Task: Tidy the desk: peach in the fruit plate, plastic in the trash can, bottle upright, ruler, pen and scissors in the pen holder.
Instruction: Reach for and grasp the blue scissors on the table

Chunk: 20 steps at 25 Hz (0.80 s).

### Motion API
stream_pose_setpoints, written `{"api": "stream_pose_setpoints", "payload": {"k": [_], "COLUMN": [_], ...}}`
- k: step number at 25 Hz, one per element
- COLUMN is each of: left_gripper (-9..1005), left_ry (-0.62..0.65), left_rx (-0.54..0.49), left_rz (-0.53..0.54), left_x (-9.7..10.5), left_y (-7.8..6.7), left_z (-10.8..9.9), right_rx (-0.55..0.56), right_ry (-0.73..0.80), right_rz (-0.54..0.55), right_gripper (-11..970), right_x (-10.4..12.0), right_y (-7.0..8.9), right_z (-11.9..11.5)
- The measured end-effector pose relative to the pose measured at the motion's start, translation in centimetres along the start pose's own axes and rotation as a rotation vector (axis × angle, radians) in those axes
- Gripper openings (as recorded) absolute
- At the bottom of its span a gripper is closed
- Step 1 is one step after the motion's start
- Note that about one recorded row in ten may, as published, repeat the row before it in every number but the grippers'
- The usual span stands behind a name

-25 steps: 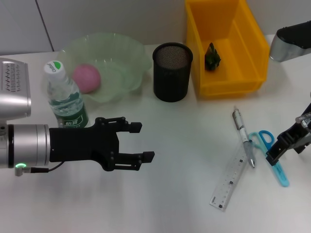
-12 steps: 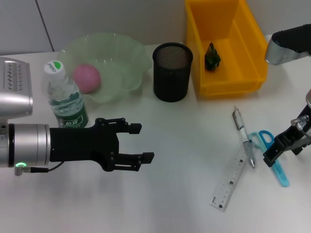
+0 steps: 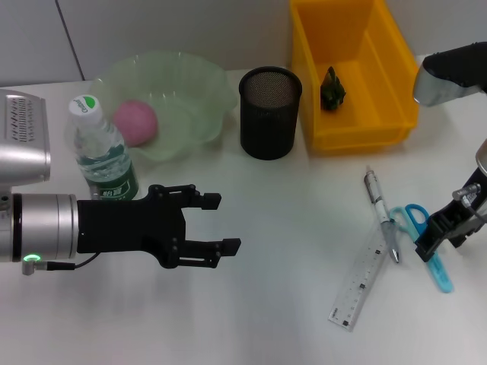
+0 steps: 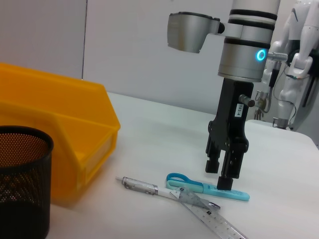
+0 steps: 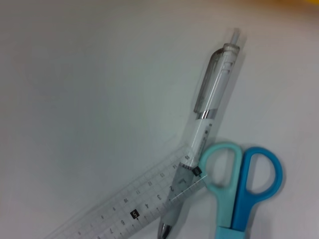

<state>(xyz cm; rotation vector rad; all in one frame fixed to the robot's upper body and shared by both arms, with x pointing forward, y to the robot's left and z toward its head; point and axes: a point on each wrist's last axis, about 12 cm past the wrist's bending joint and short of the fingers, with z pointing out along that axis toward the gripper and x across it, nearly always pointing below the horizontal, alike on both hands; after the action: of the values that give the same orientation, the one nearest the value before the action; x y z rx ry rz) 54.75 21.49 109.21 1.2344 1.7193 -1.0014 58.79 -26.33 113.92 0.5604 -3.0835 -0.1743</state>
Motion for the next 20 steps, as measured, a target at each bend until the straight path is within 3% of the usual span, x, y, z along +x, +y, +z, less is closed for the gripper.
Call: {"api": "stream_pose_setpoints", "payload": {"k": [6, 20], "left_gripper": [815, 815], "left_ry": [-0.001, 0.0], "left_rx": [-0.001, -0.003], "left_rz": [-0.002, -0.001], "left_x": [-0.01, -0.03], "left_y": [0.01, 0.07], "left_z": [-0.02, -0.07], "right_rx": [0.001, 0.008], "right_ry": [0.0, 0.003], "right_rz": [-0.005, -0.012], "right_gripper": [436, 400], "right_x": [-0.05, -0.18], "right_y": [0.01, 0.06], "right_z": [0.05, 0.15]}}
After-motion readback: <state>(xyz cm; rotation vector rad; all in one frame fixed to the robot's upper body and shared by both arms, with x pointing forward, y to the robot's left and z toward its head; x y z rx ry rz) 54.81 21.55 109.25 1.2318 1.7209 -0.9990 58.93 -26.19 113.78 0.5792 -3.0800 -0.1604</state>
